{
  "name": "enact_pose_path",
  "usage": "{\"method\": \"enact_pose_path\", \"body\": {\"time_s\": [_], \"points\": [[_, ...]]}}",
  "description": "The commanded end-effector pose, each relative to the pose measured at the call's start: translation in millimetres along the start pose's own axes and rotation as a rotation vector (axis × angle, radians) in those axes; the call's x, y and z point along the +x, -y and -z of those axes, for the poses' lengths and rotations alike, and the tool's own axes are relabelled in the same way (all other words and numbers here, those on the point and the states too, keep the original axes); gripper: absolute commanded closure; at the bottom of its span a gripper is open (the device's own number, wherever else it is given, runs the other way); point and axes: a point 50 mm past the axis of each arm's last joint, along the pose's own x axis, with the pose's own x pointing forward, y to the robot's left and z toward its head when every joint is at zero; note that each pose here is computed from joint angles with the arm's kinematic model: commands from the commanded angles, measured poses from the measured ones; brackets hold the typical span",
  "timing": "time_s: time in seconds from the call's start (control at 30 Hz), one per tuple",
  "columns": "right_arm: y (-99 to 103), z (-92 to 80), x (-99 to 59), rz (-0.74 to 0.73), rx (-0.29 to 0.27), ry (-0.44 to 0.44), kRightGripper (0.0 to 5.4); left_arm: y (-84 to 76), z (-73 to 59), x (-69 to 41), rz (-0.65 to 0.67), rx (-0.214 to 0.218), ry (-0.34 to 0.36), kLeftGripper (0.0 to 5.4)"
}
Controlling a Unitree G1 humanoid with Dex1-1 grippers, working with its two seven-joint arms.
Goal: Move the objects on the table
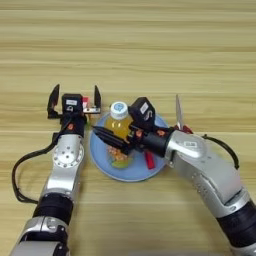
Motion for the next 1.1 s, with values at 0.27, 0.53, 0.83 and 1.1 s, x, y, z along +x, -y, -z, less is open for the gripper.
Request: {"method": "enact_pose_path", "body": {"time_s": [0.27,0.53,0.83,1.1], "points": [[8.4,-1.9,8.4,0.009,-0.06,0.105,1.83,2.5,-3.6,1.1,0.009,0.01,0.018,0.0],[18.7,-7.6,11.3,0.043,-0.119,0.147,1.83,2.2,-3.4,1.3,0.009,0.011,0.017,0.0],[32.3,3.8,14.3,0.085,-0.122,0.12,1.83,2.1,-3.2,1.0,0.009,0.01,0.017,0.0],[46.3,19.4,15.1,0.125,-0.087,0.073,1.83,1.9,-3.4,0.7,0.009,0.01,0.017,0.0]]}}
